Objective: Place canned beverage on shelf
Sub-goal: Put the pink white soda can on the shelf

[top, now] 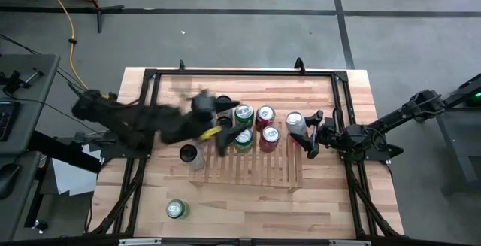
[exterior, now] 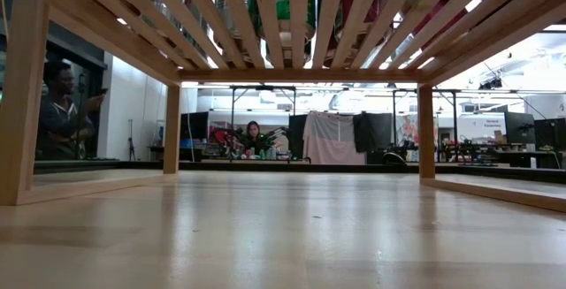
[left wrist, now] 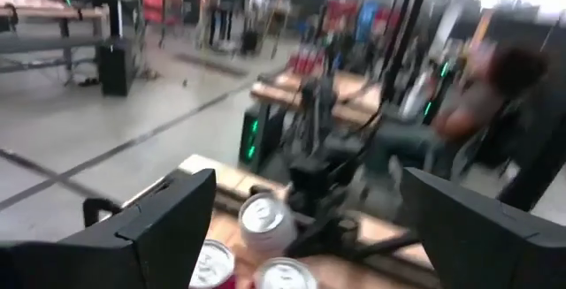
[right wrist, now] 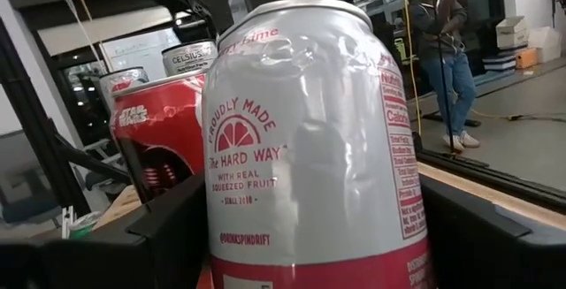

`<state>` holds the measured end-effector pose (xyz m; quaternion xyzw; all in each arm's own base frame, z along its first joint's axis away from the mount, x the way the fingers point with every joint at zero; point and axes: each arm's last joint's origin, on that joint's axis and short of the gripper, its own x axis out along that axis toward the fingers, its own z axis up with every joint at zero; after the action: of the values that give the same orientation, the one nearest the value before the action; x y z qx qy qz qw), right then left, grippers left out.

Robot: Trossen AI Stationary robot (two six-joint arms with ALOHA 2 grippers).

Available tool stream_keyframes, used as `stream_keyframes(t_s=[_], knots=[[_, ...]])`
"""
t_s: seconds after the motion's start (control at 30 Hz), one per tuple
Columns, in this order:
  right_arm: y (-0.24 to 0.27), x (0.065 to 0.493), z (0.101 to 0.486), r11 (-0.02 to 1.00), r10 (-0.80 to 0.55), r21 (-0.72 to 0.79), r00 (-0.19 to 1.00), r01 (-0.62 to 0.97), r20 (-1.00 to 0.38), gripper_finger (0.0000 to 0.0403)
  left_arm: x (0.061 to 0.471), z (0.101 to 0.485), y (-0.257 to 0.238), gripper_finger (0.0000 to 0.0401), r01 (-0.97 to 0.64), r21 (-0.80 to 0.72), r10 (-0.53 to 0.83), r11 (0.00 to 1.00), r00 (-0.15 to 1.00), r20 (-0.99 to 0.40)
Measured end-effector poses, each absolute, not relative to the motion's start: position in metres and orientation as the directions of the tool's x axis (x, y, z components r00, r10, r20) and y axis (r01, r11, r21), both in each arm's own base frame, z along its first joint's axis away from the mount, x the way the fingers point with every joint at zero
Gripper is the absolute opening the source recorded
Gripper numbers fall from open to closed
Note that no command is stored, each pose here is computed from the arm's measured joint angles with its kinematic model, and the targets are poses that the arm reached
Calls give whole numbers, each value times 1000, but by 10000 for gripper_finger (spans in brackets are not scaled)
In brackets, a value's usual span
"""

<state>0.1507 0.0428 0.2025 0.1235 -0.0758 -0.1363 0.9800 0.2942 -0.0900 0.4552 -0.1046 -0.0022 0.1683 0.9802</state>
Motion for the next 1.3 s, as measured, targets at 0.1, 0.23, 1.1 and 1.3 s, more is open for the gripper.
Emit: stream_keyframes(t_s=[0.1,0.23,1.1,1.3], knots=[[43,151,202,932,-282,268,953,244,114,323,332,450,-69,336,-345,-148,330,927,937,-113],[43,151,202,934,-278,266,954,241,112,323,373,445,-42,275,-333,-149,308,931,936,-172],[43,151,201,938,-270,250,957,239,101,323,460,376,4,0,-151,-236,54,960,927,-372],[44,151,200,944,-249,246,963,219,99,323,475,355,-1,0,-140,-230,39,963,918,-395]])
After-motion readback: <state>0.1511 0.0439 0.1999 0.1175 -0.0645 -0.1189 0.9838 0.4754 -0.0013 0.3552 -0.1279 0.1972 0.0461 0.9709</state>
